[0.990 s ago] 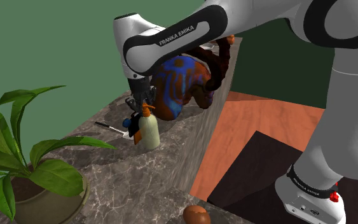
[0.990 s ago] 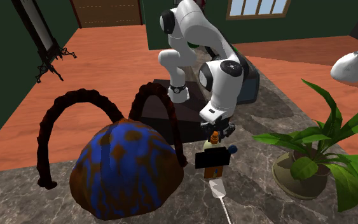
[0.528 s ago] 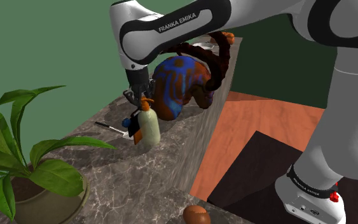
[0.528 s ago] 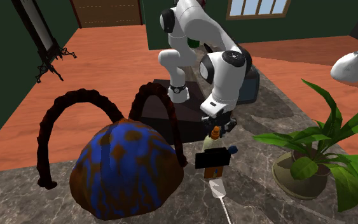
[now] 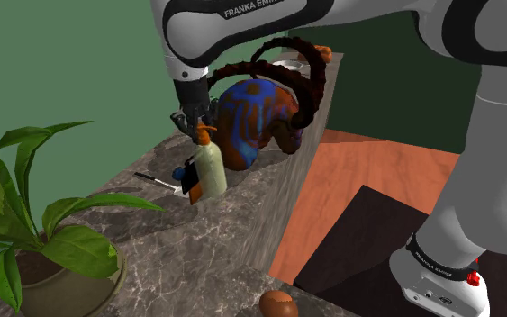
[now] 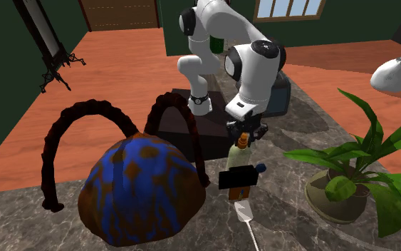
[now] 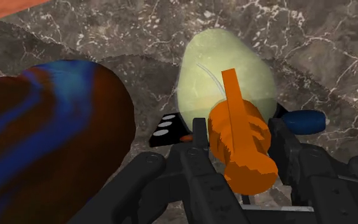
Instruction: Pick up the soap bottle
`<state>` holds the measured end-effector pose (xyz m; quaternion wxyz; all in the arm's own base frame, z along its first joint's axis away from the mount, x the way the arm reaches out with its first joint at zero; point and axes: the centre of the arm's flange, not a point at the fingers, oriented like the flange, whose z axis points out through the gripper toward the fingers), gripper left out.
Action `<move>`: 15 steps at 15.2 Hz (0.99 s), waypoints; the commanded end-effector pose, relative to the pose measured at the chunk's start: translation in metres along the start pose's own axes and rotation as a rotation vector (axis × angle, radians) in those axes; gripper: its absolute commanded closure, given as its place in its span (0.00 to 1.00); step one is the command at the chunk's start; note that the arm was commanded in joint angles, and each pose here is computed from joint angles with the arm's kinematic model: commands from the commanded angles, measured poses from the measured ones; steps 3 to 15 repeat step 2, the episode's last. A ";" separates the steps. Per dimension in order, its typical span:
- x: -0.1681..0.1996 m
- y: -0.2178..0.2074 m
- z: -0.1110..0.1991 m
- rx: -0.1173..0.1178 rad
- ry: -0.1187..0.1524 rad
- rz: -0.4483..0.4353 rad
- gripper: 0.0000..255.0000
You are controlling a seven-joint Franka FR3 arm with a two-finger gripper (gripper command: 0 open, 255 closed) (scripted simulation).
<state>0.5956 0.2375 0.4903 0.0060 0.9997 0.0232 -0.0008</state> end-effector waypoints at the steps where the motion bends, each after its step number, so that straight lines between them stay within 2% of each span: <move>1: 0.001 0.000 -0.006 0.000 0.000 0.000 1.00; 15: 0.001 0.000 -0.006 0.000 0.000 0.000 1.00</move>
